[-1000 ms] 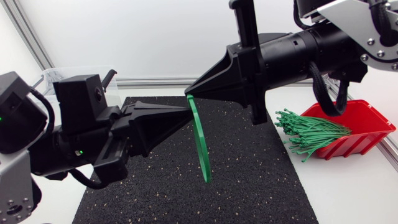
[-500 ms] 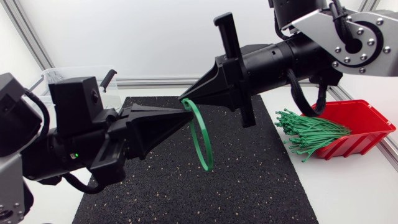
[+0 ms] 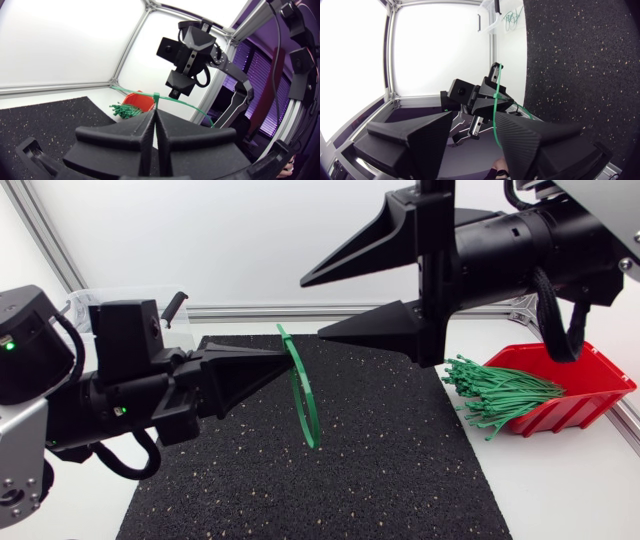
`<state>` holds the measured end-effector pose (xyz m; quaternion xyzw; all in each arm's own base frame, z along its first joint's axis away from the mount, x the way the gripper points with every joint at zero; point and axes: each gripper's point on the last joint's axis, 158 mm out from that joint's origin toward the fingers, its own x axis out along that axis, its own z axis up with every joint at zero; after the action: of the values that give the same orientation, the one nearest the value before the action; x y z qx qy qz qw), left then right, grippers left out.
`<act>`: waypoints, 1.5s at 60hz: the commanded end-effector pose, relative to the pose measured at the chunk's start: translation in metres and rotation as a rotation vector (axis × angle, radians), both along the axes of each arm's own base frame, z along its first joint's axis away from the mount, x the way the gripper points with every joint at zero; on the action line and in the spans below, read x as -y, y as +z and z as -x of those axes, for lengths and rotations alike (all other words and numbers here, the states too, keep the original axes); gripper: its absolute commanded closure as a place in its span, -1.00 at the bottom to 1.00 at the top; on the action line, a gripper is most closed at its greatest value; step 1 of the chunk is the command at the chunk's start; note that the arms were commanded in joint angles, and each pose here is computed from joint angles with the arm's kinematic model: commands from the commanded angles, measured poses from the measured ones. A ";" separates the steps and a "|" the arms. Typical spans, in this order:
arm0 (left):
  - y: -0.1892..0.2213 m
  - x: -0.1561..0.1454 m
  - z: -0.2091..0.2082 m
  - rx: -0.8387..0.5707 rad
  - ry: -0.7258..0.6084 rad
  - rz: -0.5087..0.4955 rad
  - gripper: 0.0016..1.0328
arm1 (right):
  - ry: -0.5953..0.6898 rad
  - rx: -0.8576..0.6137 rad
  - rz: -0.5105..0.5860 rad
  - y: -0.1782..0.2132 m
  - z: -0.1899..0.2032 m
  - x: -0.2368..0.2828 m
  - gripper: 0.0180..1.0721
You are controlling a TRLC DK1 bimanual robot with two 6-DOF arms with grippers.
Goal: Take a green cable tie from the red box, thread the tail through the head to close it, then place it in the transparent bin on the left.
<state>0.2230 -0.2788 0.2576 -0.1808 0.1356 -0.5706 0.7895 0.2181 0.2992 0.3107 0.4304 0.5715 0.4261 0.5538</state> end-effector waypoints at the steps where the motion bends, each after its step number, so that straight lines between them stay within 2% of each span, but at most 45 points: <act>1: 0.007 -0.001 -0.011 0.011 0.015 -0.026 0.93 | -0.048 -0.017 0.041 -0.026 -0.021 0.016 -0.93; 6: -0.009 -0.003 -0.025 0.010 0.071 -0.124 0.93 | -0.069 -0.006 0.141 -0.057 -0.041 0.027 -0.93; 10: -0.018 -0.011 -0.039 0.009 0.130 -0.189 0.93 | -0.081 0.041 0.316 -0.100 -0.058 0.043 -0.93; 14: -0.026 -0.024 -0.053 0.009 0.190 -0.238 0.93 | -0.132 0.094 0.429 -0.123 -0.077 0.062 -0.93; 21: -0.030 -0.053 -0.080 0.004 0.294 -0.296 0.93 | -0.172 0.197 0.566 -0.141 -0.099 0.092 -0.93; 24: -0.030 -0.072 -0.097 0.021 0.368 -0.332 0.93 | -0.188 0.250 0.644 -0.148 -0.107 0.106 -0.93; 31: -0.030 -0.120 -0.131 0.039 0.532 -0.406 0.93 | -0.219 0.330 0.748 -0.149 -0.116 0.131 -0.93; 37: -0.026 -0.178 -0.163 0.049 0.698 -0.462 0.93 | -0.262 0.433 0.875 -0.147 -0.127 0.162 -0.93; 47: -0.011 -0.252 -0.188 0.079 0.888 -0.513 0.93 | -0.331 0.594 1.036 -0.135 -0.137 0.201 -0.93; 55: 0.018 -0.305 -0.205 0.144 1.054 -0.531 0.93 | -0.373 0.728 1.127 -0.123 -0.135 0.220 -0.93; 60: 0.041 -0.330 -0.211 0.201 1.157 -0.530 0.93 | -0.411 0.790 1.144 -0.110 -0.132 0.227 -0.93; 64: 0.057 -0.346 -0.216 0.256 1.231 -0.529 0.93 | -0.444 0.809 1.162 -0.104 -0.129 0.235 -0.93; 71: 0.070 -0.373 -0.231 0.268 1.318 -0.551 0.93 | -0.478 0.857 1.202 -0.098 -0.124 0.247 -0.93; 80: 0.059 -0.392 -0.259 0.183 1.324 -0.596 0.93 | -0.492 0.876 1.218 -0.096 -0.117 0.255 -0.93; 90: 0.026 -0.408 -0.283 0.059 1.336 -0.679 0.93 | -0.493 0.879 1.217 -0.097 -0.109 0.257 -0.93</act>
<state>0.4940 0.1203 0.2938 0.0334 0.1248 0.0888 0.9876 0.3326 0.0460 0.2215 -0.0310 0.3158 0.0358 0.9476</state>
